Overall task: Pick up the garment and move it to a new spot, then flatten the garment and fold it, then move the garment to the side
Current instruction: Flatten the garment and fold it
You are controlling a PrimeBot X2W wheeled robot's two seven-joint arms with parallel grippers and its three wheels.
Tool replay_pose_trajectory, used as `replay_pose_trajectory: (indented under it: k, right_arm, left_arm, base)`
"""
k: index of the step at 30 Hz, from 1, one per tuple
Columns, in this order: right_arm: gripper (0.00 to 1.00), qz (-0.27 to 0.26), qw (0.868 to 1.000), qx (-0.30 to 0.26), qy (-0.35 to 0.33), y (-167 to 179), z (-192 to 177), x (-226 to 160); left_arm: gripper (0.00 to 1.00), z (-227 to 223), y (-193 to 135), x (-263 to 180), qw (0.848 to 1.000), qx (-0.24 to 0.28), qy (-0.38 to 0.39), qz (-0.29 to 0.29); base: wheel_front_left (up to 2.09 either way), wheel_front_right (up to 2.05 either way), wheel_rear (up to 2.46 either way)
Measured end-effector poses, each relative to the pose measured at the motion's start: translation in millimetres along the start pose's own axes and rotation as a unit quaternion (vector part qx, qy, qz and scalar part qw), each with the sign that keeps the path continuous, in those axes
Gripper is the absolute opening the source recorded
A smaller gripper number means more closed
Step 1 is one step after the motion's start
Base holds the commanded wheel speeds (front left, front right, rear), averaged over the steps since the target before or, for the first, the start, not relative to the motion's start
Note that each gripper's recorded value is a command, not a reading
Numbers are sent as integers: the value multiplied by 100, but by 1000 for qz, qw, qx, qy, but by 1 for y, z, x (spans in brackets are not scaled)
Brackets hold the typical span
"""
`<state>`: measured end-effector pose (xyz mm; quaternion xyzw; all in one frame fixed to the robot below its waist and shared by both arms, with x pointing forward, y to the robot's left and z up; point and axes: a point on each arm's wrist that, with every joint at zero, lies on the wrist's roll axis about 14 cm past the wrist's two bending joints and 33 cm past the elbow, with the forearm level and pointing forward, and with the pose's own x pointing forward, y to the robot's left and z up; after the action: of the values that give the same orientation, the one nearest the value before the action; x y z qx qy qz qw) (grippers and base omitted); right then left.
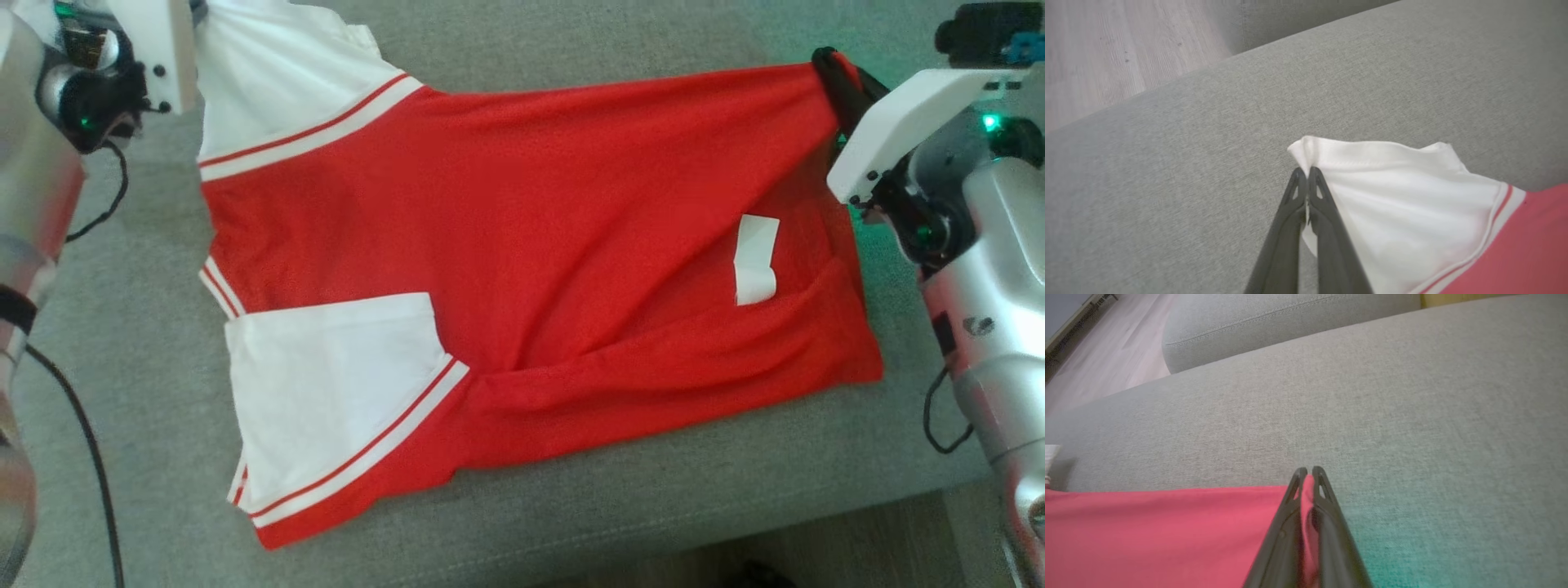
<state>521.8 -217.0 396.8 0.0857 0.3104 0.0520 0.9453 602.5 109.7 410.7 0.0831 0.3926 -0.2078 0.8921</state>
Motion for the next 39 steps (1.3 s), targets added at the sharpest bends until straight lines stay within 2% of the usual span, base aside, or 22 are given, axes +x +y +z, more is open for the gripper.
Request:
replay_pose_trajectory:
  k: [8, 15, 21, 22, 29, 34, 39]
  right_arm:
    - [0, 11, 999, -25, -21, 7, 16, -15]
    - [0, 7, 1000, -25, -5, -2, -6, -37]
    - [0, 20, 999, -30, -8, 7, -5, -47]
    - [0, 22, 999, -32, -5, 10, -7, -50]
    - [0, 31, 998, -48, 12, 16, -18, -59]
    - [0, 38, 996, -68, 41, 17, -25, -68]
    - [0, 48, 991, -83, 92, 15, -48, -80]
  left_arm:
    - [0, 11, -13, -34, 999, 9, -29, -13]
    - [0, -10, -20, -73, 999, 18, -6, -31]
    - [0, -38, -28, -109, 997, 28, 50, -52]
    - [0, -51, -32, -121, 995, 27, 78, -61]
    - [0, -91, -47, -152, 984, 16, 149, -98]
    - [0, -126, -63, -164, 972, 11, 200, -124]
    - [0, -149, -76, -169, 963, 2, 230, -140]
  base:
    - [0, 0, 0]
    - [0, 0, 0]
    - [0, 0, 0]
    - [0, 0, 0]
    - [0, 0, 0]
    - [0, 0, 0]
    - [0, 0, 0]
